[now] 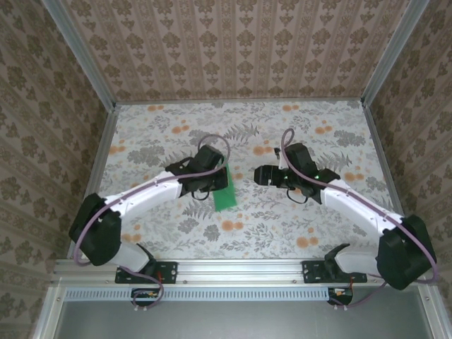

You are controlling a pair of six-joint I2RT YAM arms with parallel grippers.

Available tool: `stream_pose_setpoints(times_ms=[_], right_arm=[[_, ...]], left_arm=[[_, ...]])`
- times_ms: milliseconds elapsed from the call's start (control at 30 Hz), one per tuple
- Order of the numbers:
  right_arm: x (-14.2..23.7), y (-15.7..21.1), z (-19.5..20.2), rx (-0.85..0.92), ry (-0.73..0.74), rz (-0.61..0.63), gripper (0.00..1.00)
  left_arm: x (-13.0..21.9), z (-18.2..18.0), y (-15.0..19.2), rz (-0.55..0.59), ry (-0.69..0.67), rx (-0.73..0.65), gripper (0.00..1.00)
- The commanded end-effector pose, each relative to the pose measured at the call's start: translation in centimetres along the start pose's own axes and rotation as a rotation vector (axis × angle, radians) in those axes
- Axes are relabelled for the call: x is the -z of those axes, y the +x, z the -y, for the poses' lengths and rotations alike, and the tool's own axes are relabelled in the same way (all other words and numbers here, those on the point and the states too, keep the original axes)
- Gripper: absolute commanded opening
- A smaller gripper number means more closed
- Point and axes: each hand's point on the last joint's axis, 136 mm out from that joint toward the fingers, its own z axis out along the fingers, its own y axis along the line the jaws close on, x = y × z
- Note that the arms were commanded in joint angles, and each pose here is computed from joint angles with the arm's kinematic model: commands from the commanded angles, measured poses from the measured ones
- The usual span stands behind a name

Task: Fold a paper plane with a square sheet of paper (pick it up from the middle)
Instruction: Turn over the paper at the center of the table.

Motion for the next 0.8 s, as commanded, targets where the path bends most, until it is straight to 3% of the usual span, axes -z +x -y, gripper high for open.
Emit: stream_pose_setpoints(times_ms=[0,167,333,533,767], right_arm=[[1.2,0.8,2.8,0.012,0.126,0.016,0.81],[2.8,1.1,5.1,-0.009,0.232,0.065,0.85],[4.9,1.3,8.2,-0.068,0.372,0.126,0.95],[8.0,1.8,12.2,-0.198,0.533,0.185,0.98],[8.5,1.1,13.4,-0.256,0.567,0.190,0.98]], left_arm=[[4.6,-5.4,0.3,-0.044,-0.431,-0.264,0.05],[6.0,-5.8,-2.1,-0.047,-0.791,-0.488,0.04],[2.2,-4.6,-2.5,-0.122,-0.977,-0.649,0.05],[-2.8,-3.7,-1.3,-0.194,-0.964,-0.691,0.05],[-7.5,-2.2,1.5,-0.280,-0.781,-0.634,0.12]])
